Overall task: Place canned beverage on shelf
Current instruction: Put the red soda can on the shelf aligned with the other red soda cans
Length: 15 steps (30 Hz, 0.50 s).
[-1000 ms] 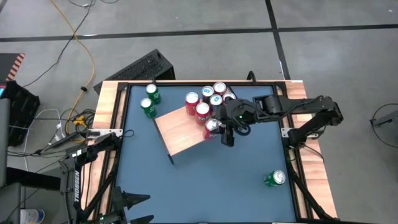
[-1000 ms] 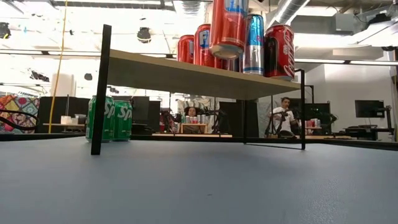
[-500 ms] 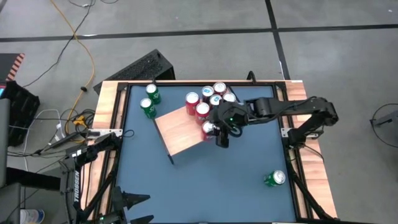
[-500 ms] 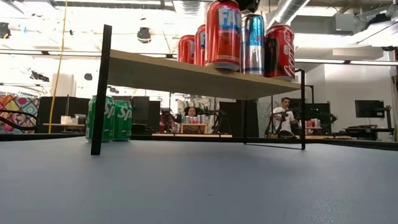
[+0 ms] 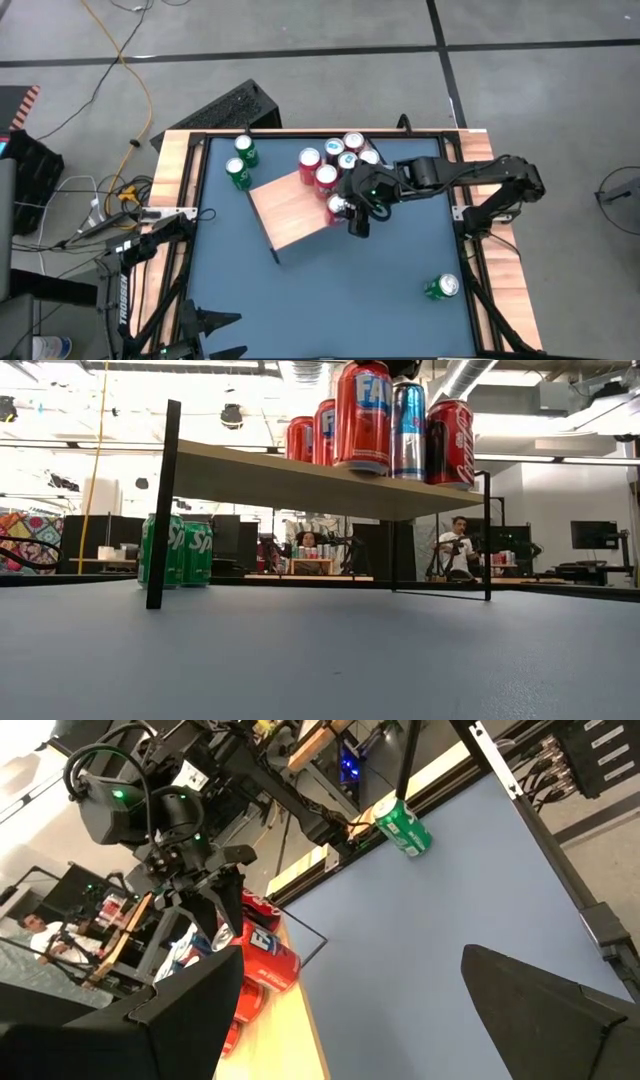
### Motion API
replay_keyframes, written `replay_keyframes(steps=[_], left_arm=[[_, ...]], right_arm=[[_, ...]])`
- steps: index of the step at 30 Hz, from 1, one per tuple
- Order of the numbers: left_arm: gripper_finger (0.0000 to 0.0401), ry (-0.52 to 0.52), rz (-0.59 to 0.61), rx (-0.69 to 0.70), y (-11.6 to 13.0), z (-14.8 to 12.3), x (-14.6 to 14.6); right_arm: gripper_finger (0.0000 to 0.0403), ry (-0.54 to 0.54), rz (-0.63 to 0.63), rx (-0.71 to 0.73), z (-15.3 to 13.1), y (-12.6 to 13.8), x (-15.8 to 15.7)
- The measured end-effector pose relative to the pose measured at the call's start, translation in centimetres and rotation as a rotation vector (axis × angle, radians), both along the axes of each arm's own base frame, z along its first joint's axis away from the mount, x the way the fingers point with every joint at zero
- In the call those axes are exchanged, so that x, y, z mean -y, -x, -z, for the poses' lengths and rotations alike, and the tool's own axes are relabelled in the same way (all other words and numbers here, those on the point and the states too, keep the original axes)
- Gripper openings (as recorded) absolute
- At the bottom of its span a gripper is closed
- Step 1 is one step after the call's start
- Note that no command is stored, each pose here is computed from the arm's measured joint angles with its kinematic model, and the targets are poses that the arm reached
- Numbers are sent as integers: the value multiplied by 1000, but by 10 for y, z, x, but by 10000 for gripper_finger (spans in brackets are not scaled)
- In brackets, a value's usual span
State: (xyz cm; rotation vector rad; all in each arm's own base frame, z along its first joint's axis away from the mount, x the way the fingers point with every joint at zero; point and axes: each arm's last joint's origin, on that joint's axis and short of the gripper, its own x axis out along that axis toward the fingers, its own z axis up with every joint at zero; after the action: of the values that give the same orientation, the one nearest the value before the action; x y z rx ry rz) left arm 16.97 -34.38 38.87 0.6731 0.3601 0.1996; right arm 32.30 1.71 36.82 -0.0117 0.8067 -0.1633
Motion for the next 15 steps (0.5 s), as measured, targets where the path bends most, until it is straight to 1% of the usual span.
replay_keyframes(steps=[8, 13, 15], left_arm=[[361, -1, 0, 0, 0, 0, 0], [361, 0, 0, 0, 0, 0, 0], [361, 4, -1, 1, 0, 0, 0]], right_arm=[[234, 27, -7, -17, -4, 2, 1], [236, 94, 36, -17, -8, 3, 3], [236, 98, 39, -15, -8, 3, 4]])
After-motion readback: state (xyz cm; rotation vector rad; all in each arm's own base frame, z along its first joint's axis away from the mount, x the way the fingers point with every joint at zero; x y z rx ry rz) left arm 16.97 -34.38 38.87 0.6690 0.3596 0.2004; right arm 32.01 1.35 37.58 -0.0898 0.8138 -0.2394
